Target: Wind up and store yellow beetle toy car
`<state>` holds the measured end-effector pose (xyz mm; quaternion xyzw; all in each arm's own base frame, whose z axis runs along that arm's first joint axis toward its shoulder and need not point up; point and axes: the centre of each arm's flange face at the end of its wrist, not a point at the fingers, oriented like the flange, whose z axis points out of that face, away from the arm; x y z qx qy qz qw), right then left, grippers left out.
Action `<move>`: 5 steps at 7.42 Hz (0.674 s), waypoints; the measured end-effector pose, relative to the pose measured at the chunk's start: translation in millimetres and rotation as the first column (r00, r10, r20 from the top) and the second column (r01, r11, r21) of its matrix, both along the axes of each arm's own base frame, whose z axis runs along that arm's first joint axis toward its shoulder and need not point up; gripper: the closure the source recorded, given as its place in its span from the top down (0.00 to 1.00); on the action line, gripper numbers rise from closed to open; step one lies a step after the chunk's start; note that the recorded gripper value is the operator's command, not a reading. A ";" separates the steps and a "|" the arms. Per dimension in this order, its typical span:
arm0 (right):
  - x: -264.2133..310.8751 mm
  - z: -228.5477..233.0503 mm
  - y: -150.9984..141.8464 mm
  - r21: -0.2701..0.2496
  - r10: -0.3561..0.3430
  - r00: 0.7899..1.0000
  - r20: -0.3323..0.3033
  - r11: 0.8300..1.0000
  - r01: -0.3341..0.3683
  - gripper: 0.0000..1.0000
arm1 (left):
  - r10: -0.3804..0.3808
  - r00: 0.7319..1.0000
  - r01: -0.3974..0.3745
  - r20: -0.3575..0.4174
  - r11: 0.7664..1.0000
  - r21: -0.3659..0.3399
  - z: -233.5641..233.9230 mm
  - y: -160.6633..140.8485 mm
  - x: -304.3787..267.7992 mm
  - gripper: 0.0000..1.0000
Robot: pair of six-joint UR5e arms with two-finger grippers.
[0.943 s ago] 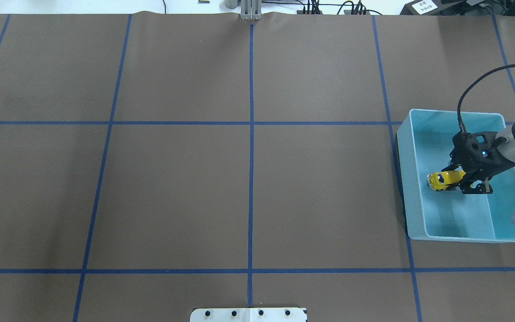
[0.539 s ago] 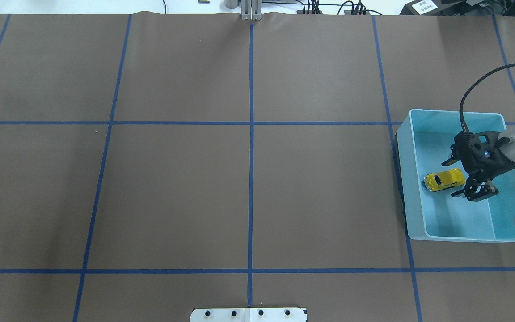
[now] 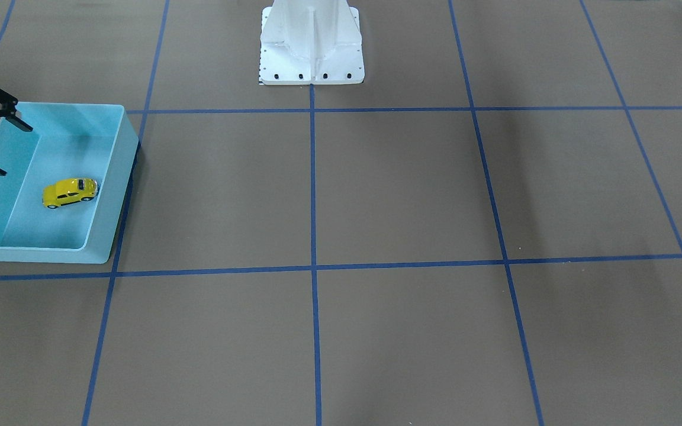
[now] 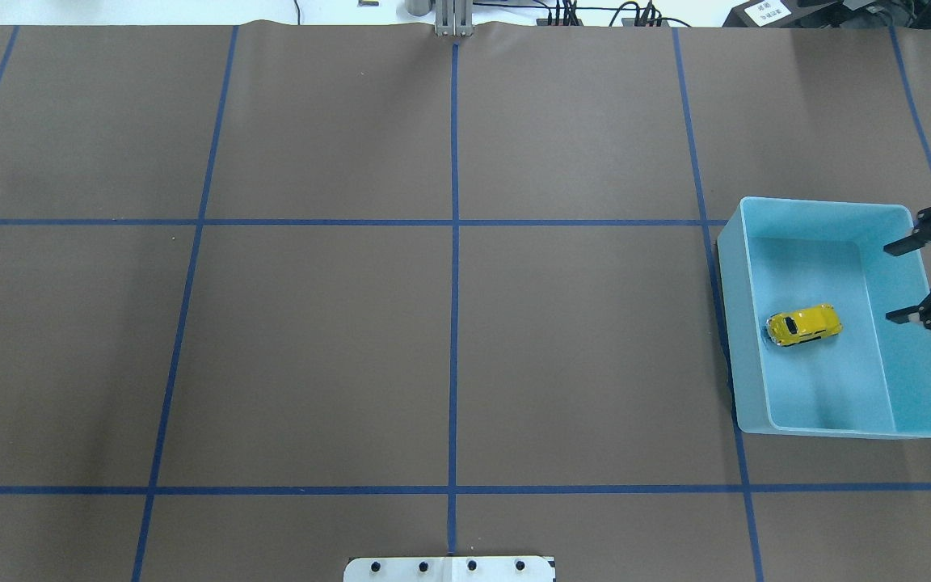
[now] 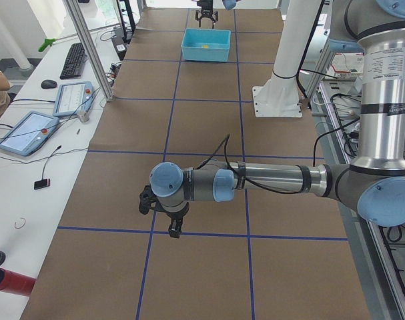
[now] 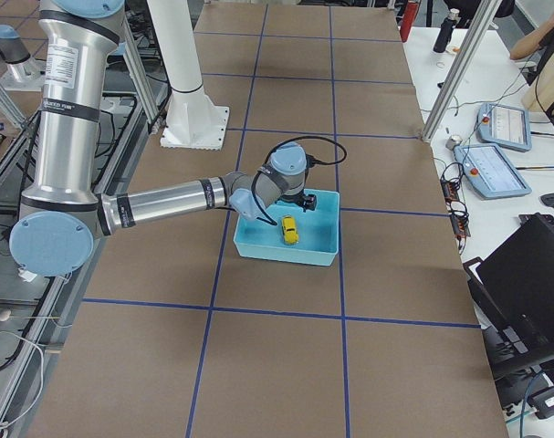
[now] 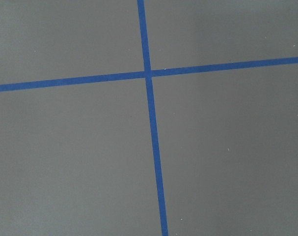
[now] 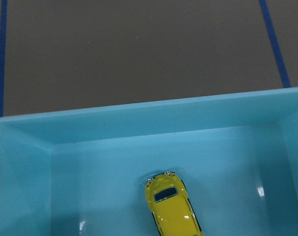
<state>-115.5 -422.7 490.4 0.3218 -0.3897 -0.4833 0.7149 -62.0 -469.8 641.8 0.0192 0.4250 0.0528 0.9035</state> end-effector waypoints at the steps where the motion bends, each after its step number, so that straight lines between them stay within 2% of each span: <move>1: 31.3 -9.8 -16.2 -0.074 0.087 0.996 -0.012 0.993 -0.088 1.00 | 0.000 1.000 0.000 0.000 1.000 0.000 0.0 0.0 0.0 1.00; 2: 60.9 -24.7 -40.0 -0.167 0.174 0.984 -0.040 0.970 -0.178 1.00 | 0.000 1.000 0.000 0.000 1.000 0.000 -0.2 0.0 0.0 1.00; 3: 86.9 -35.6 -58.6 -0.274 0.254 0.965 -0.073 0.925 -0.264 1.00 | 0.000 1.000 0.000 0.000 1.000 0.002 -0.8 -0.1 0.0 1.00; 4: 106.1 -35.1 -68.1 -0.393 0.335 0.936 -0.110 0.850 -0.351 1.00 | 0.000 1.000 0.000 0.000 1.000 0.002 -1.2 -0.3 0.1 1.00; 5: 119.6 -19.0 -70.9 -0.505 0.402 0.901 -0.160 0.751 -0.425 1.00 | 0.001 1.000 -0.001 0.000 1.000 0.004 -1.7 -0.6 0.4 1.00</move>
